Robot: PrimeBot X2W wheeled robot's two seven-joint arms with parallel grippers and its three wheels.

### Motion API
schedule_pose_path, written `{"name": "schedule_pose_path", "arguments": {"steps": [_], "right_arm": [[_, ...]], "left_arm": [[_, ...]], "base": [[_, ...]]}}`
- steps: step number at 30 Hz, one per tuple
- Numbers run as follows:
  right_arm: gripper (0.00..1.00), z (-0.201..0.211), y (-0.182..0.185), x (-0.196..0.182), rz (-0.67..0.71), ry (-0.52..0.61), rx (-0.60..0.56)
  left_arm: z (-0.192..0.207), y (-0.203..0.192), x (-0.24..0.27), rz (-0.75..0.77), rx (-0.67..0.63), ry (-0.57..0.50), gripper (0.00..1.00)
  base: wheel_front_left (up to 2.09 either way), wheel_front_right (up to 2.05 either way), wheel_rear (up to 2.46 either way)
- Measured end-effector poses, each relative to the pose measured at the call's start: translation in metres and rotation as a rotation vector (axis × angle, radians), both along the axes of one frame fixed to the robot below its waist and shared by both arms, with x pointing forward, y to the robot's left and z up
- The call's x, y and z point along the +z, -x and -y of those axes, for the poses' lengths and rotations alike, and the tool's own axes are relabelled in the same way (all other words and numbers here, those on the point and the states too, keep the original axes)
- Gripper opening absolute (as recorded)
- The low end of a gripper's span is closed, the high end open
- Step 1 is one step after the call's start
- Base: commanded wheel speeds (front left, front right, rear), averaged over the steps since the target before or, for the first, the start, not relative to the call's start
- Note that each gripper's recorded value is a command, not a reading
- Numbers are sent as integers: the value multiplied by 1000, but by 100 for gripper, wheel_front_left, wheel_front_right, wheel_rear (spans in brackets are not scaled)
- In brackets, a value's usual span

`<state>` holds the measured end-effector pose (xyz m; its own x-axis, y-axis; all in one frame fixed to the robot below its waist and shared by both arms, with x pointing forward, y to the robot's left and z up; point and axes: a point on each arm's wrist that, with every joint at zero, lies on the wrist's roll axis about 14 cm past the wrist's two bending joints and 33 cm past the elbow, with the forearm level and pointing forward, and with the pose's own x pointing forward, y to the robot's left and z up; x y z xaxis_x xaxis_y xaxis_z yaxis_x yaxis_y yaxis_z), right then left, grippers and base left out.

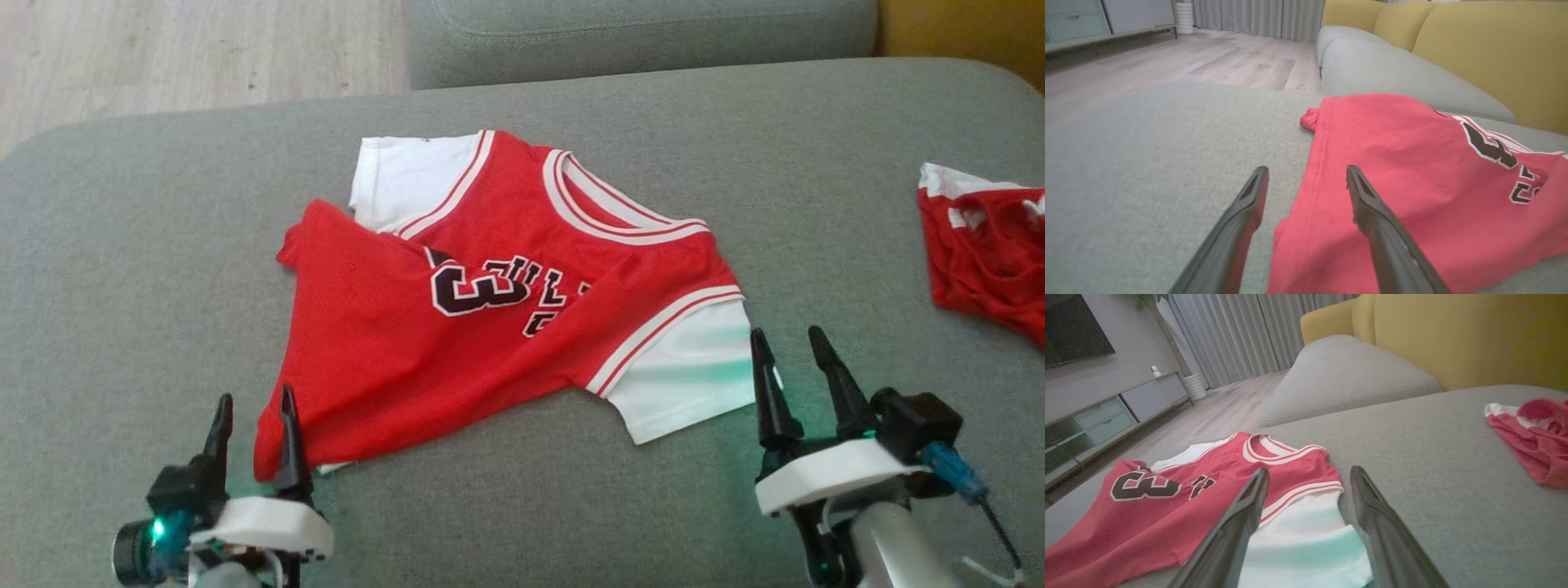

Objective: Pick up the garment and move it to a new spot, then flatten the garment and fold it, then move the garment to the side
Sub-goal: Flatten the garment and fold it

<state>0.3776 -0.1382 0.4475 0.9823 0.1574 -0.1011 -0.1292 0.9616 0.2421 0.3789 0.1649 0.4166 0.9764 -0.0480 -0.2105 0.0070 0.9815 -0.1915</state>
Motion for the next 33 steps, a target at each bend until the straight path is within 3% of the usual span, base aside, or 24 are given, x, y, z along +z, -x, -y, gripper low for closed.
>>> {"name": "schedule_pose_path", "arguments": {"steps": [7, 16, 28, 33], "right_arm": [[100, 10, 2, 15, 53, 60, -16], [100, 13, 23, -4, -5, 79, -21], [100, 6, 20, -19, -52, 80, 4], [100, 10, 17, -26, -75, 87, -6]], "left_arm": [[7, 7, 1, 10, -50, -147, 100], [3, 36, -15, -43, -40, -159, 100], [-6, 46, -49, -168, 24, 17, 100], [-5, 33, -54, -185, 48, 80, 100]], "base": [[0, 0, 0], [0, 0, 0], [0, 0, 0], [0, 0, 0]]}}
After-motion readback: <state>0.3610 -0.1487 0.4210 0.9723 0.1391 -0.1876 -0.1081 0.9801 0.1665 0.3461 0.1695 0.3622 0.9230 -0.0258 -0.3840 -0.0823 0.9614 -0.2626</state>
